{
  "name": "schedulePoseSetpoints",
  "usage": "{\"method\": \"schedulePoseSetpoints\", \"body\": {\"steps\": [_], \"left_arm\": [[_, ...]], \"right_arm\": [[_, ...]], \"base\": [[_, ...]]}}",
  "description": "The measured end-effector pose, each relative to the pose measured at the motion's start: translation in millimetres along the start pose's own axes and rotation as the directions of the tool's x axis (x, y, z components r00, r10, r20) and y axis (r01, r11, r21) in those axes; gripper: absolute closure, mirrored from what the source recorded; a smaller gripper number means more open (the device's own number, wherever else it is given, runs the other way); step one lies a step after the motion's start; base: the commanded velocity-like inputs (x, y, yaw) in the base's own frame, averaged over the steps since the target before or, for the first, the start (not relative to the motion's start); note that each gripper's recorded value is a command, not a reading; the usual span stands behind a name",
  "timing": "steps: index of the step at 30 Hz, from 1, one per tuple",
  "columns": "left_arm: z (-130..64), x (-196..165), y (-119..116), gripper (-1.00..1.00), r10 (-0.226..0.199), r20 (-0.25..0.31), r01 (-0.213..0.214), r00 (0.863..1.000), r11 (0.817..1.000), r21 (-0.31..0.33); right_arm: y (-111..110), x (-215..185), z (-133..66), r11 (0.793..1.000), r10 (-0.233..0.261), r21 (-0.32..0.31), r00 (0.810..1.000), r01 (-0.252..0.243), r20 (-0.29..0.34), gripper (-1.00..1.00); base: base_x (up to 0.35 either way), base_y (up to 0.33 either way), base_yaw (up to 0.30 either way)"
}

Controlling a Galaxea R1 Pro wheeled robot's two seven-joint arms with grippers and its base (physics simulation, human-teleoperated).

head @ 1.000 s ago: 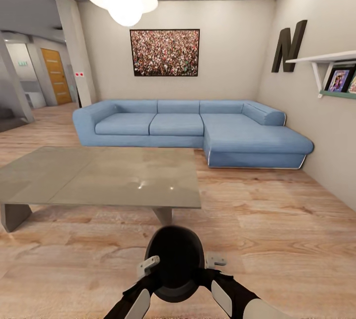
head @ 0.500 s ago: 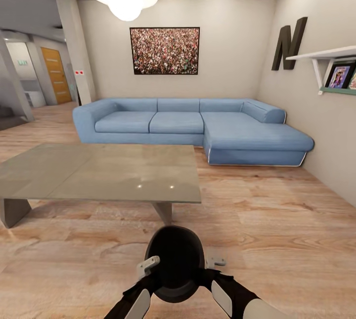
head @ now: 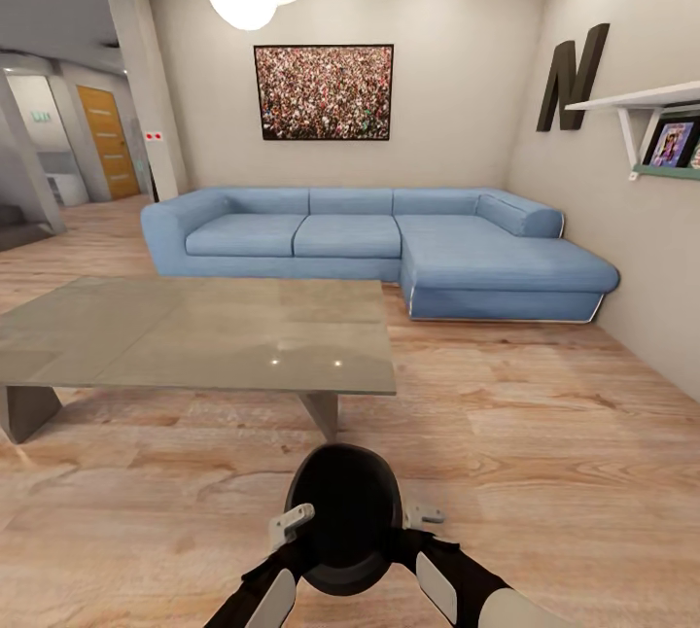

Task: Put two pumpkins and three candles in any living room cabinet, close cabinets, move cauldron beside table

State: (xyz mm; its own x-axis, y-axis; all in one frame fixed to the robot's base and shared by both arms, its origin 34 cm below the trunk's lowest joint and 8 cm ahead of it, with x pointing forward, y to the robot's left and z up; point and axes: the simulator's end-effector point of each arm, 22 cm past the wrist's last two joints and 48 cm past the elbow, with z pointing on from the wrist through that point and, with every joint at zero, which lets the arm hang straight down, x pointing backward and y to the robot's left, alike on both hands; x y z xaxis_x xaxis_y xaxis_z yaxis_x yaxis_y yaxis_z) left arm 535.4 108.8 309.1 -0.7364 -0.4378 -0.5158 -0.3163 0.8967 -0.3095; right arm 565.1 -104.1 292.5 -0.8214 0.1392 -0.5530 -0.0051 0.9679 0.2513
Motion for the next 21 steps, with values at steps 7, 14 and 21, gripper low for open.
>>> {"method": "schedulePoseSetpoints", "body": {"steps": [7,14,21], "left_arm": [[-0.3,-0.5,-0.3,1.0,0.0,0.001,0.0,1.0,1.0,0.0],[-0.3,-0.5,0.1,1.0,0.0,0.001,0.0,1.0,1.0,-0.001],[-0.1,-0.6,0.1,1.0,-0.001,0.001,0.001,1.0,1.0,0.0]], "right_arm": [[0.2,-0.7,-0.2,1.0,-0.001,0.0,1.0,0.001,0.001,1.0],[0.4,-0.6,-0.1,1.0,-0.001,0.001,1.0,0.001,0.001,1.0],[0.5,-0.6,0.0,1.0,-0.001,0.001,1.0,0.001,0.001,1.0]], "base": [[0.208,0.014,0.0],[0.186,0.0,0.0],[0.116,0.0,0.0]]}}
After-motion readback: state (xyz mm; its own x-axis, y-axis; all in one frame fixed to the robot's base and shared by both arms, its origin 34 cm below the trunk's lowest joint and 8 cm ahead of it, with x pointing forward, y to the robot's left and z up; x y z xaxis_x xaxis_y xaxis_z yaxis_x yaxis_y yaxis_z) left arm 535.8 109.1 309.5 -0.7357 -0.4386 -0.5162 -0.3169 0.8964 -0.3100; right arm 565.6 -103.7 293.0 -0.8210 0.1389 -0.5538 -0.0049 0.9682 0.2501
